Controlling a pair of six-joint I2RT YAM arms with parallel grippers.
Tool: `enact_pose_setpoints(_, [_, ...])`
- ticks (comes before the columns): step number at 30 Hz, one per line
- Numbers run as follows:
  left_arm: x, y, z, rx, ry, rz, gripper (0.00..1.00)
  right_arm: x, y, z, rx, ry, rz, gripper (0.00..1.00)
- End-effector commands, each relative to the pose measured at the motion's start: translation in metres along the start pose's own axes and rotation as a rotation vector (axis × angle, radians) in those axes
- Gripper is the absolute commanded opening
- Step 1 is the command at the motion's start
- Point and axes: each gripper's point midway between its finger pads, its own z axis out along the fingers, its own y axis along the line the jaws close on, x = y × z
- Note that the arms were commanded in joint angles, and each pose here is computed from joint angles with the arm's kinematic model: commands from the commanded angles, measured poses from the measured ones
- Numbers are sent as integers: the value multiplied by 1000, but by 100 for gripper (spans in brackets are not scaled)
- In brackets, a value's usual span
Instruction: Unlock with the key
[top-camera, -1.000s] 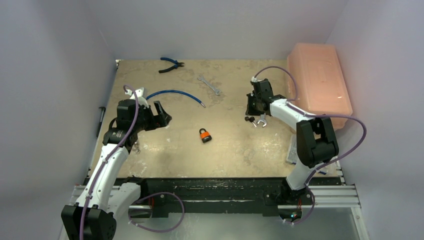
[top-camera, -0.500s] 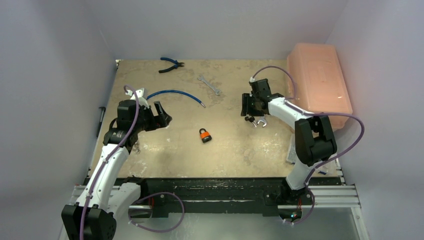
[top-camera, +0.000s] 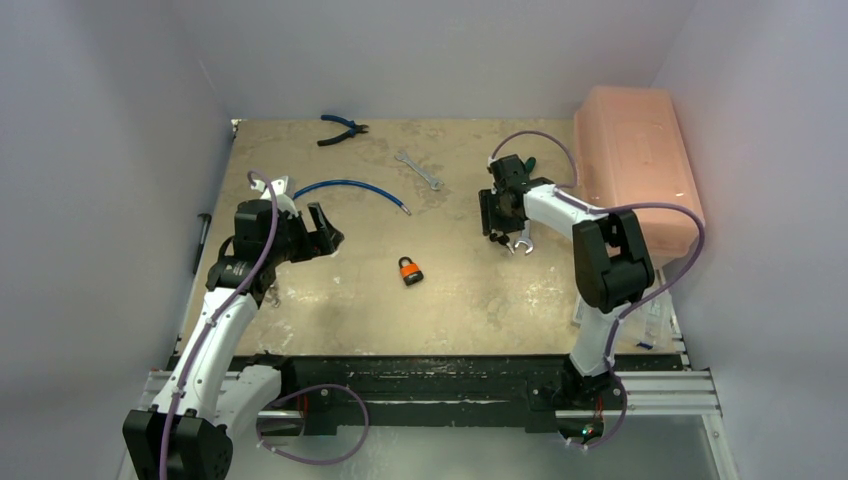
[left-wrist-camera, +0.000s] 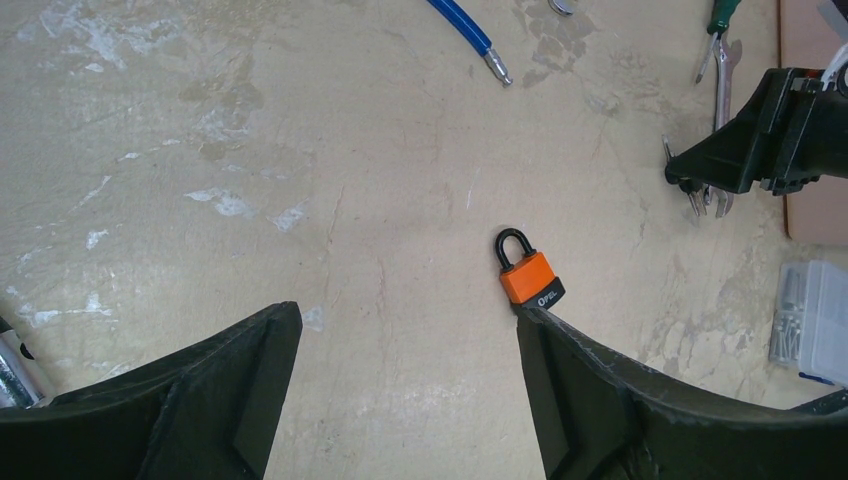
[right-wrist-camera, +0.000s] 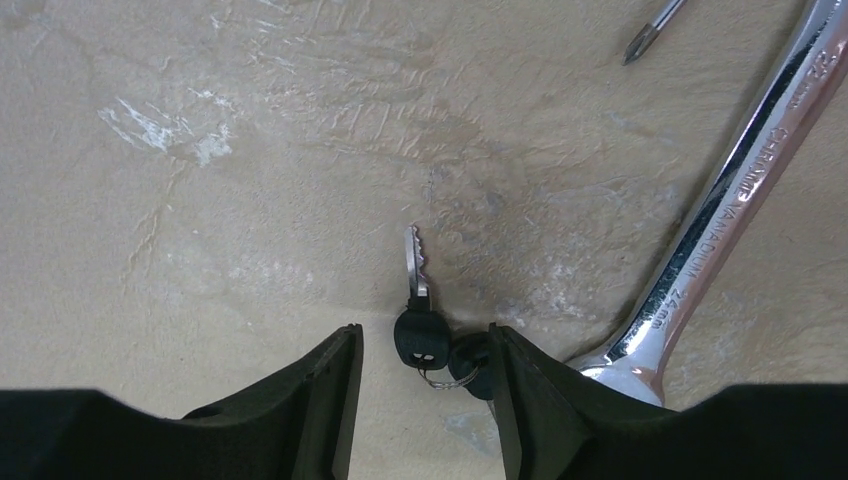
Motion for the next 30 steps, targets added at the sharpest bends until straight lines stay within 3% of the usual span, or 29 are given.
enact_pose_setpoints(1, [-11, -8, -3, 36, -44, 25, 84, -8, 8, -3, 3, -7, -76, 54])
enact_pose_setpoints(9, [-11, -9, -3, 36, -45, 26, 84, 5, -1, 13, 69, 40, -95, 40])
enact_pose_setpoints(18, [-11, -9, -4, 37, -48, 26, 84, 15, -3, 17, 81, 63, -89, 0])
enact_pose_setpoints(30, [-12, -9, -4, 37, -51, 27, 84, 2, 27, -14, -68, -36, -47, 0])
